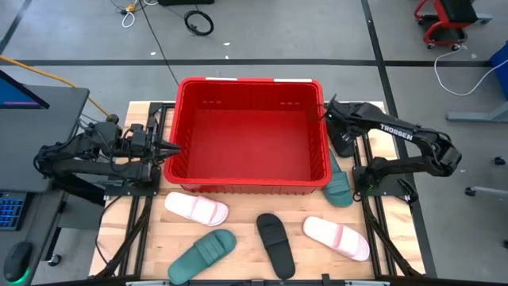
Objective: Pick and place slides into bin
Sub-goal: Adjust the red bin
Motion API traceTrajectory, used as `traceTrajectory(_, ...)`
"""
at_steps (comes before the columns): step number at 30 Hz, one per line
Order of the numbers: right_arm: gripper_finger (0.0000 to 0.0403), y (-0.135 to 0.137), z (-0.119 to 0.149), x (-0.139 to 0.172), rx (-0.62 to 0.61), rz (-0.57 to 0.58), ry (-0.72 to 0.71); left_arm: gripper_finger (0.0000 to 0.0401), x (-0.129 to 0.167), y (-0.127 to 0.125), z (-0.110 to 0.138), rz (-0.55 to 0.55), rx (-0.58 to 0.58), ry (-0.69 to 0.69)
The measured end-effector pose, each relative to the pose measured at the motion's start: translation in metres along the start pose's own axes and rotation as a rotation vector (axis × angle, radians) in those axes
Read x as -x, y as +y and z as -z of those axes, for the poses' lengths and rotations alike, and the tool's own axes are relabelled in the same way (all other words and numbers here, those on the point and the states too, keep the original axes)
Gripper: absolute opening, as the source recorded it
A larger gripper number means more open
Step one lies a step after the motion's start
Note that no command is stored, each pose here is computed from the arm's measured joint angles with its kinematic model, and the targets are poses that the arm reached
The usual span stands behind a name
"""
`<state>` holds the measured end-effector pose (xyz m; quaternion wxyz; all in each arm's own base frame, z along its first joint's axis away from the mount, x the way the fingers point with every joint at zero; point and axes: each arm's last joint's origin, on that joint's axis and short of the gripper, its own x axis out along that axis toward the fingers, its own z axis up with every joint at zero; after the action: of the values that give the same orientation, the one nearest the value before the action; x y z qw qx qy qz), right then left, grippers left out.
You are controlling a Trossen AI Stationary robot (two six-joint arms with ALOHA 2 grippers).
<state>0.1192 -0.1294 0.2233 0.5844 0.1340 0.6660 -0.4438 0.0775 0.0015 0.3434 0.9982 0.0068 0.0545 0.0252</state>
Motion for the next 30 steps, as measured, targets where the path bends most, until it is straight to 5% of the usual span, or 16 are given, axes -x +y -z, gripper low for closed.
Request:
traceTrajectory(8,0.0187,0.032,-0.020,-0.001,0.157,-0.070,-0.266,0.0060,0.000,0.000,0.000,0.000,0.000,0.000)
traceTrajectory(21,0.0187,0.044,-0.035,-0.032,0.153,0.200,-0.119,0.0058,0.000,0.000,0.002,0.000,0.002,0.022)
traceTrajectory(30,0.0187,0.042,-0.031,-0.030,0.141,0.180,-0.077,0.0062,0.000,0.000,0.002,0.000,0.042,0.022)
